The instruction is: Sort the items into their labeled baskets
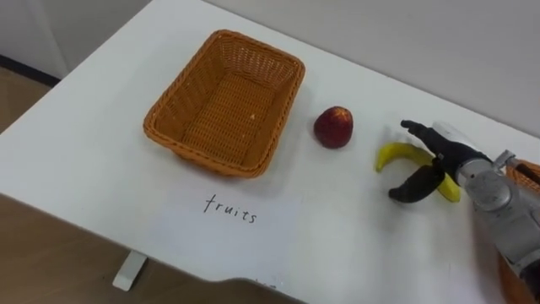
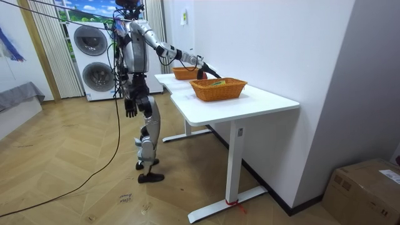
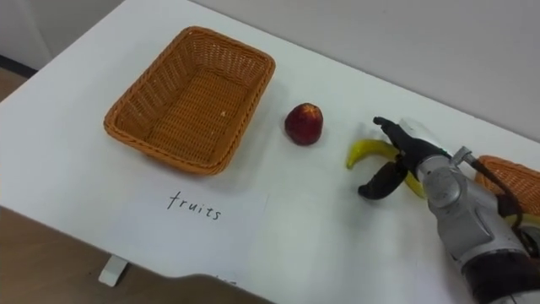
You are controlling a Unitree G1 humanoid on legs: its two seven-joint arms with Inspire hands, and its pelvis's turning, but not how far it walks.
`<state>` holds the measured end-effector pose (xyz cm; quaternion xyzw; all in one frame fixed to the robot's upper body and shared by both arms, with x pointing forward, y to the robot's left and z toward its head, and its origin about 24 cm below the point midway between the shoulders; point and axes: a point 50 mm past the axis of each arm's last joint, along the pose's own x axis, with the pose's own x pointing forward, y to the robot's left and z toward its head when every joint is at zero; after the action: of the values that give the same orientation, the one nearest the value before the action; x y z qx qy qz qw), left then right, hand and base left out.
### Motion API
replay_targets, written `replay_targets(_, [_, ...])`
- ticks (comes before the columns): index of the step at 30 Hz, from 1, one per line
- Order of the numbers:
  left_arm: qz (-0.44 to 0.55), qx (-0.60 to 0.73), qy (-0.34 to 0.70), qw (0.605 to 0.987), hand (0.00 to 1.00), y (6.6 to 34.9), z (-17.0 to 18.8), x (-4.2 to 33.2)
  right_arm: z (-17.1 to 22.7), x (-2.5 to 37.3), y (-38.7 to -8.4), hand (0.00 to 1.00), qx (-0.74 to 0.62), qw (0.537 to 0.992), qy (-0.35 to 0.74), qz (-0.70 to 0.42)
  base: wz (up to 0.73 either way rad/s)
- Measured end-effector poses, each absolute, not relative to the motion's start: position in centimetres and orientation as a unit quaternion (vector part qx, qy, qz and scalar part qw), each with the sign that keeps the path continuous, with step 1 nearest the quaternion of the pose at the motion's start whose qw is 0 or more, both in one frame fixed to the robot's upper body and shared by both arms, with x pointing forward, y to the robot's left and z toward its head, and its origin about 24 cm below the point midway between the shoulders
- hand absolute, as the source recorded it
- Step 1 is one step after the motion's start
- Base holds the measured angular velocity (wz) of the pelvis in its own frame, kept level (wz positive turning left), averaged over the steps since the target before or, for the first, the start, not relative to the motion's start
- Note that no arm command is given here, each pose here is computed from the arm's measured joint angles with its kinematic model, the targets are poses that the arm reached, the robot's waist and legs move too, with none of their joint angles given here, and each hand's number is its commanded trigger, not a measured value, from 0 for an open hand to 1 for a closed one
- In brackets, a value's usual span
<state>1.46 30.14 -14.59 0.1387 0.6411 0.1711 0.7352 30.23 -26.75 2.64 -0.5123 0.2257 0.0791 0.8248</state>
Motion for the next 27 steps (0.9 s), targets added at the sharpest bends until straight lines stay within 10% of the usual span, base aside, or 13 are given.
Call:
replay_targets(23, [0.169, 0.140, 0.644, 0.732, 0.00, 30.8, -14.3, 1.8, 1.4, 30.1, -28.0, 0.00, -0.500, 0.800, 0.309, 0.121, 0.02])
replay_targets(25, [0.171, 0.143, 0.643, 0.733, 0.00, 31.0, -14.2, 2.0, 1.1, 29.8, -28.1, 0.76, -0.504, 0.789, 0.323, 0.137, -0.02])
replay_targets(26, [0.171, 0.143, 0.642, 0.734, 0.00, 31.1, -14.2, 2.1, 1.1, 29.8, -28.1, 1.00, -0.504, 0.788, 0.325, 0.140, 0.00])
replay_targets(27, [0.171, 0.144, 0.640, 0.735, 0.00, 31.1, -14.2, 2.2, 1.0, 29.7, -28.2, 1.00, -0.503, 0.786, 0.330, 0.142, 0.03])
